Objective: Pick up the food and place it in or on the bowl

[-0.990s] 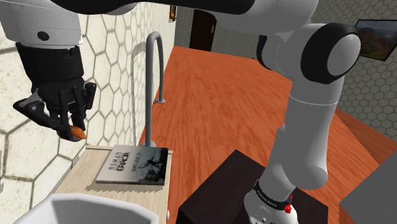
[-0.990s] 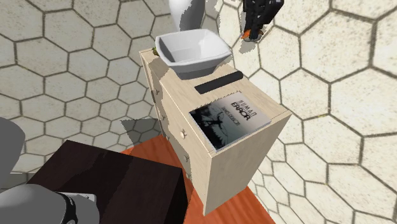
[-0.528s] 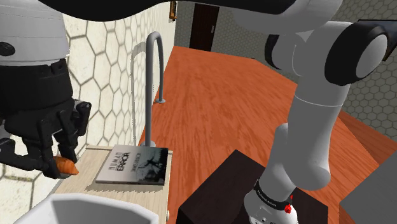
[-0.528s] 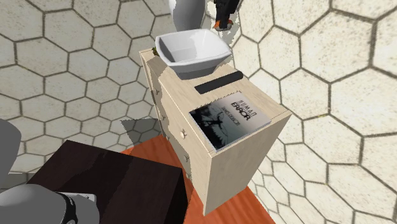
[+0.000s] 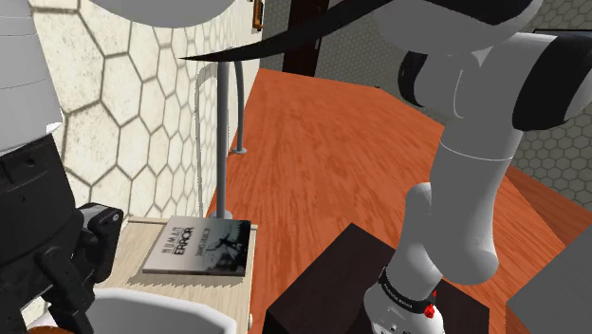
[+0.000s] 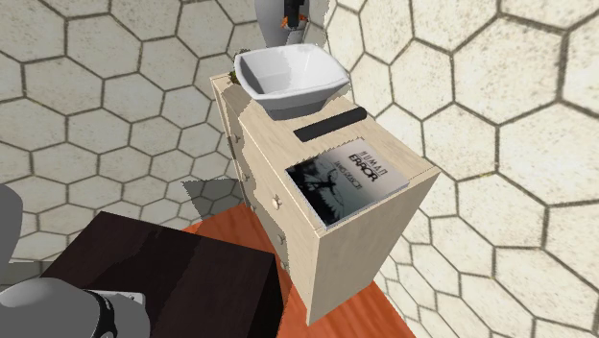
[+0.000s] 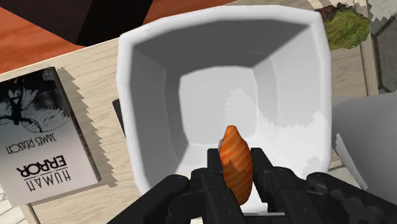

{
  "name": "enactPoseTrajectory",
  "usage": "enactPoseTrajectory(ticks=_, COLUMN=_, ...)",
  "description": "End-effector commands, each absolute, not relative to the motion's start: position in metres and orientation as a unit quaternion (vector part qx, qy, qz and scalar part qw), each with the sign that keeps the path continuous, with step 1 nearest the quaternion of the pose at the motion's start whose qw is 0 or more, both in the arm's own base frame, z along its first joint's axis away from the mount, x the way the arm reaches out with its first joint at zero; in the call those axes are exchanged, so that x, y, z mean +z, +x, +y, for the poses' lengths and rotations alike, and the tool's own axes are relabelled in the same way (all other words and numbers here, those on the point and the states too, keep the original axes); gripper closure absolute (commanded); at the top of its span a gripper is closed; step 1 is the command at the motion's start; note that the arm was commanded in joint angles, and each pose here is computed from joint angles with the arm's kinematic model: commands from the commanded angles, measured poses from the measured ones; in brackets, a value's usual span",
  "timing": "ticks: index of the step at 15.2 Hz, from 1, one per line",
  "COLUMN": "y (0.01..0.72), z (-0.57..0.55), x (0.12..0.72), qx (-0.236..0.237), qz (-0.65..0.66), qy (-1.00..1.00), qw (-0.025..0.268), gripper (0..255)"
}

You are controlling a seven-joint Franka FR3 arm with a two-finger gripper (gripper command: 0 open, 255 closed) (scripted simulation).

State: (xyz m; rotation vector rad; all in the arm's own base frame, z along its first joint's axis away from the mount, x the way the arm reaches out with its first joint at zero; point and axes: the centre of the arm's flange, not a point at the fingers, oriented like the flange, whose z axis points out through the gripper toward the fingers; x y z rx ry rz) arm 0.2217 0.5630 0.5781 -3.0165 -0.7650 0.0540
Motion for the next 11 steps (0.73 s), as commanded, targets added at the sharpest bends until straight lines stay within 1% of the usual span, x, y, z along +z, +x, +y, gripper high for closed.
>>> enactPoseTrajectory(ticks=1, y=0.210, z=0.570, x=0.573, qx=0.017, qz=-0.245, qy=-0.969, qw=0.015, gripper=255)
enactPoseTrajectory(ticks=11, y=0.210, z=0.570, x=0.520, qx=0.017, qz=-0.245, qy=-0.969, qw=0.015, gripper=255)
